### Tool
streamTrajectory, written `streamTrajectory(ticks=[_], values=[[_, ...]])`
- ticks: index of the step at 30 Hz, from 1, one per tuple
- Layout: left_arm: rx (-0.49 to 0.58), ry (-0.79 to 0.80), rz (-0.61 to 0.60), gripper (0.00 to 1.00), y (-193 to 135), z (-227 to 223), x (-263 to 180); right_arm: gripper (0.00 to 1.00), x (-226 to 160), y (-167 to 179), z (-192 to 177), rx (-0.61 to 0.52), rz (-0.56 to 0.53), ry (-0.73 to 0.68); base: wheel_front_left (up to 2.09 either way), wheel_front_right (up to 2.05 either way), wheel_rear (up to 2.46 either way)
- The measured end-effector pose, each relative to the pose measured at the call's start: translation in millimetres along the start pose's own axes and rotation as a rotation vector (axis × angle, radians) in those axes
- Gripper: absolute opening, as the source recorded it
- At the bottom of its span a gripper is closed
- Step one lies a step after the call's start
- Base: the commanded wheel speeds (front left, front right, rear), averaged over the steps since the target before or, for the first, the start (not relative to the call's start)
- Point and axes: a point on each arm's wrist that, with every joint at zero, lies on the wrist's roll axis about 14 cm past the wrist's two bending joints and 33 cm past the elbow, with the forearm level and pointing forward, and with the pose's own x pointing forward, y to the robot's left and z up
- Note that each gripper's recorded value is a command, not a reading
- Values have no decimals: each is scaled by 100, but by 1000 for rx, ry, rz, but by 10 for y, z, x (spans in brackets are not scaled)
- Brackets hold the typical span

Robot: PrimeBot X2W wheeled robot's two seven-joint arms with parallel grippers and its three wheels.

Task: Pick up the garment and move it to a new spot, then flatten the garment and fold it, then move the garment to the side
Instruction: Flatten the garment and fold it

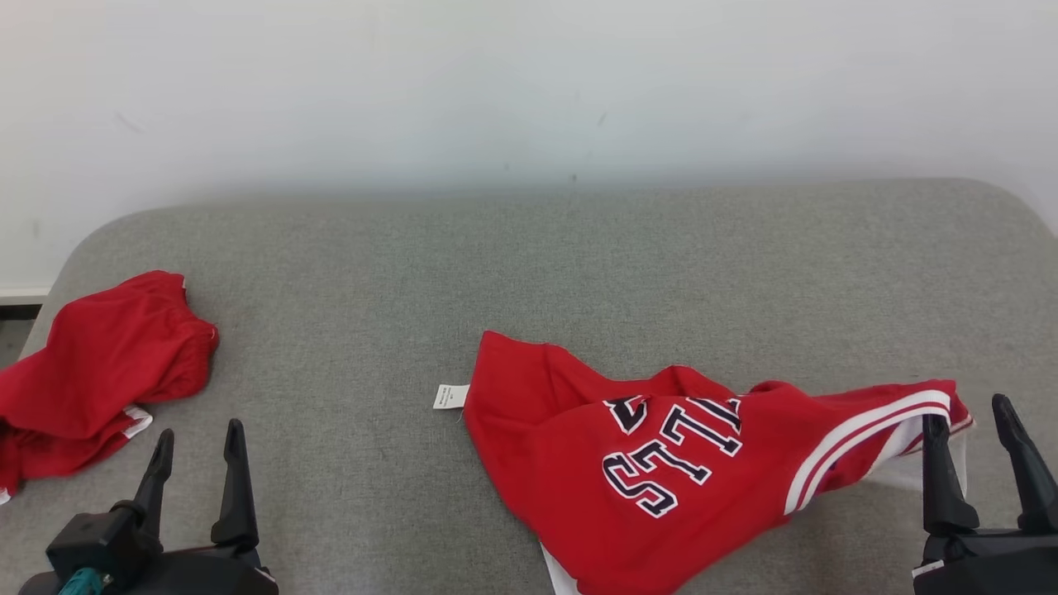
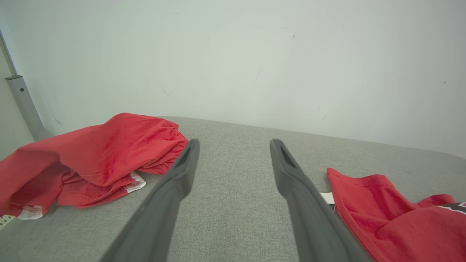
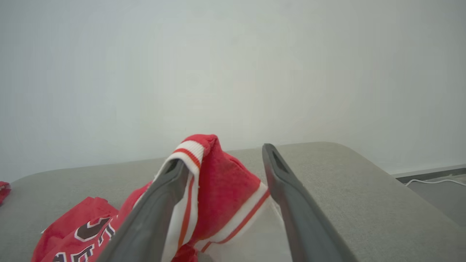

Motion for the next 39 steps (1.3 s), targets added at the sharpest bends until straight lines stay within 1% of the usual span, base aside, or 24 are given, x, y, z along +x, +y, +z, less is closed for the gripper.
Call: streamTrajectory(ticks=[5,9,12,13,18,23,25,28,31,32,33,39], values=[[3,-10,8,100,28,36,-33,100,-52,-40,117,-29,-7,-8,0,0,0],[4,-16,12,100,34,58,-27,100,-86,-126,29,-33,-32,32,0,0,0],[3,-10,11,100,28,44,-48,100,-110,-156,-161,-30,-43,132,0,0,0],[3,-9,9,100,26,45,-53,100,-114,-165,-177,-30,-46,145,0,0,0],[5,-8,8,100,14,52,-53,100,-184,-217,-439,-61,-59,310,0,0,0],[-8,-3,0,100,-27,34,-56,100,-400,-227,-797,-86,-50,493,0,0,0],[-12,0,-4,100,-41,25,-59,100,-467,-227,-870,-91,-45,531,0,0,0],[-15,1,-3,100,-41,20,-56,100,-456,-220,-808,-89,-43,510,0,0,0],[-16,-3,-6,100,-50,23,-51,100,-494,-284,-748,-83,-64,494,0,0,0],[-16,-3,-6,100,-48,24,-50,100,-419,-268,-568,-79,-61,411,0,0,0],[-16,-3,-6,100,-48,24,-50,100,-419,-268,-568,-79,-61,411,0,0,0],[-16,-8,-4,100,-30,44,-38,100,-216,6,-65,-52,12,169,0,0,0]])
